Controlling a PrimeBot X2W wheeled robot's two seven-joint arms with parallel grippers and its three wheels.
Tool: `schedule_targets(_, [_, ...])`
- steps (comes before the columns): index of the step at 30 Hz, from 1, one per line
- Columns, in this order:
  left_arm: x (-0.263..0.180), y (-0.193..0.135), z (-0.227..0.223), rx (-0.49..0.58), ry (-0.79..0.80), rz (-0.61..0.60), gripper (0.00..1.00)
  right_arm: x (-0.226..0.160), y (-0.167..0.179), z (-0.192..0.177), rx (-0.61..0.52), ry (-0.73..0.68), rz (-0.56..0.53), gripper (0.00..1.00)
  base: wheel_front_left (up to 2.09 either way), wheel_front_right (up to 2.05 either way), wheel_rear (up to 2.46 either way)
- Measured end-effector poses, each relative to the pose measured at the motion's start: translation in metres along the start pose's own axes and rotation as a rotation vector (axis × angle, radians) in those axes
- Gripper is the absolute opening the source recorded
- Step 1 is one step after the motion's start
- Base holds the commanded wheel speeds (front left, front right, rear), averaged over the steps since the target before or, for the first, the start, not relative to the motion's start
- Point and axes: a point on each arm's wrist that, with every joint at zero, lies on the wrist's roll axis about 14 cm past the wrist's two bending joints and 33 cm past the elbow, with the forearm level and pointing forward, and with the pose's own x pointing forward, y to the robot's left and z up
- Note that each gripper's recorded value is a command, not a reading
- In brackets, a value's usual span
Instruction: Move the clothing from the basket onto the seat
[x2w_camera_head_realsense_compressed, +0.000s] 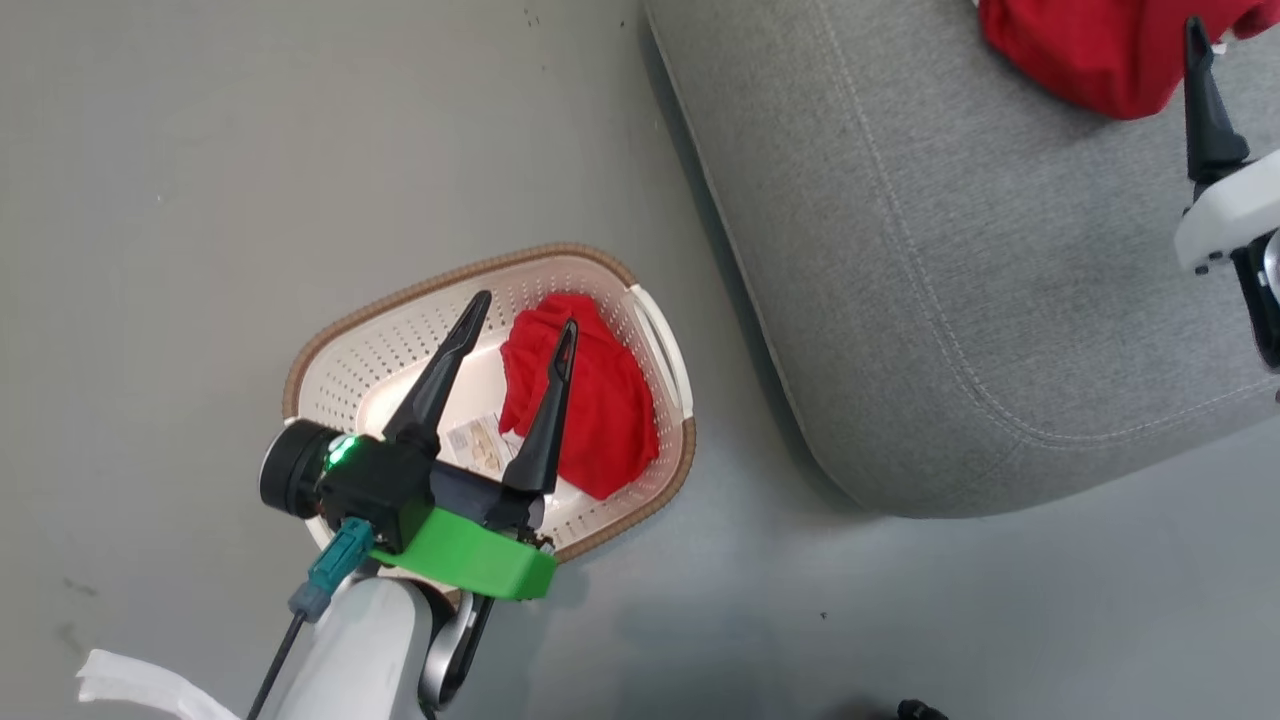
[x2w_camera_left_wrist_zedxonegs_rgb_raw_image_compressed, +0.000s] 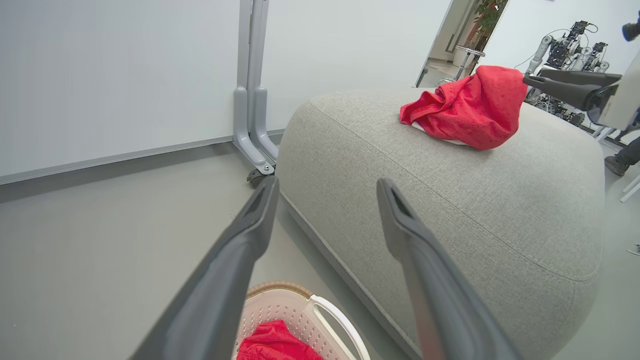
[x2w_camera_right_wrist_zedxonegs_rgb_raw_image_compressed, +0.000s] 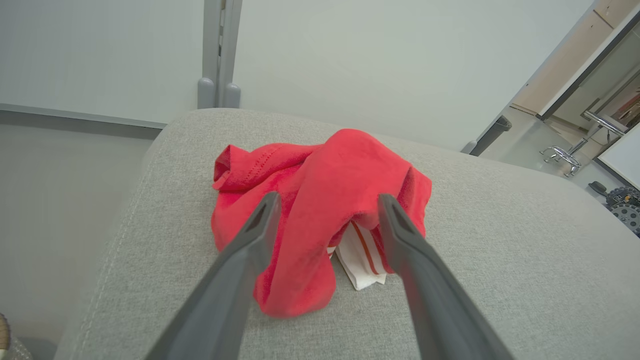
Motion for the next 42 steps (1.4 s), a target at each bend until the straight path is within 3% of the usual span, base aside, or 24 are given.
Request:
schedule_targets(10, [-0.031,-0.007,0.050,0.028,-0.094,0.077,1.00,-0.071,-0.014,0.059,0.050,-0.181,-0.006,1.00,0.00,0.00,0.00])
schedule_targets(19, [-0.070,-0.001,0.097,0.066,-0.203,0.167,1.00,-0.140,0.015,0.131,0.209,-0.471,0.016,1.00,0.00,0.00,0.00])
schedule_targets(25, [-0.099,0.012,0.112,0.078,-0.242,0.250,1.00,-0.167,0.050,0.140,0.351,-0.540,0.038,1.00,0.00,0.00,0.00])
schedule_targets(29, [-0.129,0.029,0.116,0.095,-0.255,0.345,1.00,-0.177,0.093,0.124,0.413,-0.487,0.107,1.00,0.00,0.00,0.00])
schedule_targets(32, [-0.153,0.043,0.117,0.071,-0.271,0.429,1.00,-0.179,0.106,0.117,0.450,-0.461,0.122,1.00,0.00,0.00,0.00])
schedule_targets(42, [-0.203,0.053,0.111,0.059,-0.285,0.552,1.00,-0.184,0.149,0.095,0.415,-0.371,0.204,1.00,0.00,0.00,0.00])
